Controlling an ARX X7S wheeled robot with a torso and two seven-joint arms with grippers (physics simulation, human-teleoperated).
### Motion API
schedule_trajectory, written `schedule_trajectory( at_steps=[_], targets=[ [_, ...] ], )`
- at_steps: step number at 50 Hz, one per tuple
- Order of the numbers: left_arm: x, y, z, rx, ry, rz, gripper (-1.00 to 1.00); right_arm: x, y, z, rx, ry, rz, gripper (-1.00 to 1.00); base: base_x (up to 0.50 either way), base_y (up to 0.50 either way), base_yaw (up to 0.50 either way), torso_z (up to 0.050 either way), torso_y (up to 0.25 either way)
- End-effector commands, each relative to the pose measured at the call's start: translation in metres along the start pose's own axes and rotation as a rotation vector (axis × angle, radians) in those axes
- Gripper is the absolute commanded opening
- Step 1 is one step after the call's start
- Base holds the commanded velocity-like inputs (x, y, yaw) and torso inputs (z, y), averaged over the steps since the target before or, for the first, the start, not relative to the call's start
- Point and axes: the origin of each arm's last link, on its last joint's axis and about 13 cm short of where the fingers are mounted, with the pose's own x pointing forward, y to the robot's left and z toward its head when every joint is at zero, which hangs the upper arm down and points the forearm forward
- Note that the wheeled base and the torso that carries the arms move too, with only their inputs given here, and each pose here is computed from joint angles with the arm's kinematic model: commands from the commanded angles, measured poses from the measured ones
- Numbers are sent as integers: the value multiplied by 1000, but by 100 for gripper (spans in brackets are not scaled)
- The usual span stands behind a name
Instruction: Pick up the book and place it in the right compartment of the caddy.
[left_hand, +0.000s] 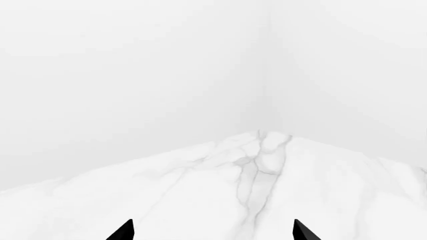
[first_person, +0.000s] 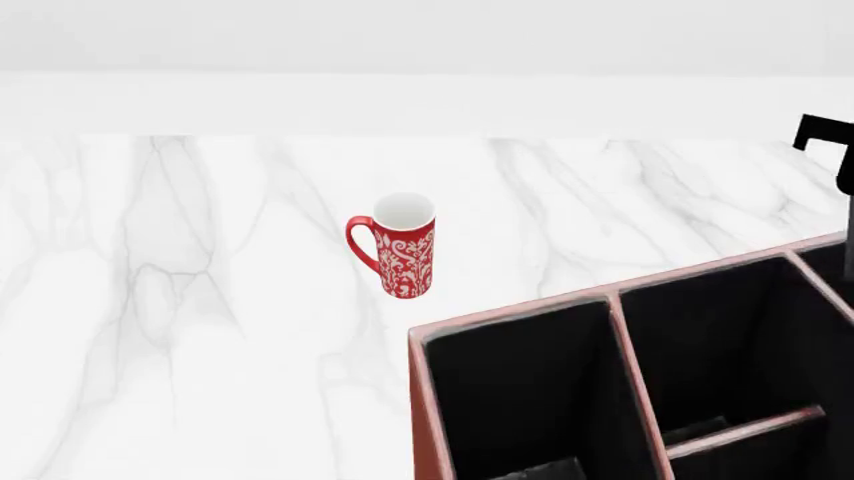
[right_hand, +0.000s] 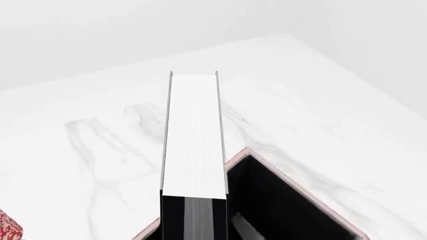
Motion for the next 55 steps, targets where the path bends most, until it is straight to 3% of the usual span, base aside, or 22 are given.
schedule_trajectory(
  at_steps=[1,19,55],
  targets=[
    [0,1,0,-4,0,2,100,2,-17,2,33,-9,-103,-100,0,0,0,0,0],
    [0,0,1,-4,1,-1,100,22,-22,5,58,21,-162,-100,0,0,0,0,2],
    [0,-1,0,4,4,-7,100,62,-22,-25,25,106,-235,-100,0,0,0,0,1]
  ],
)
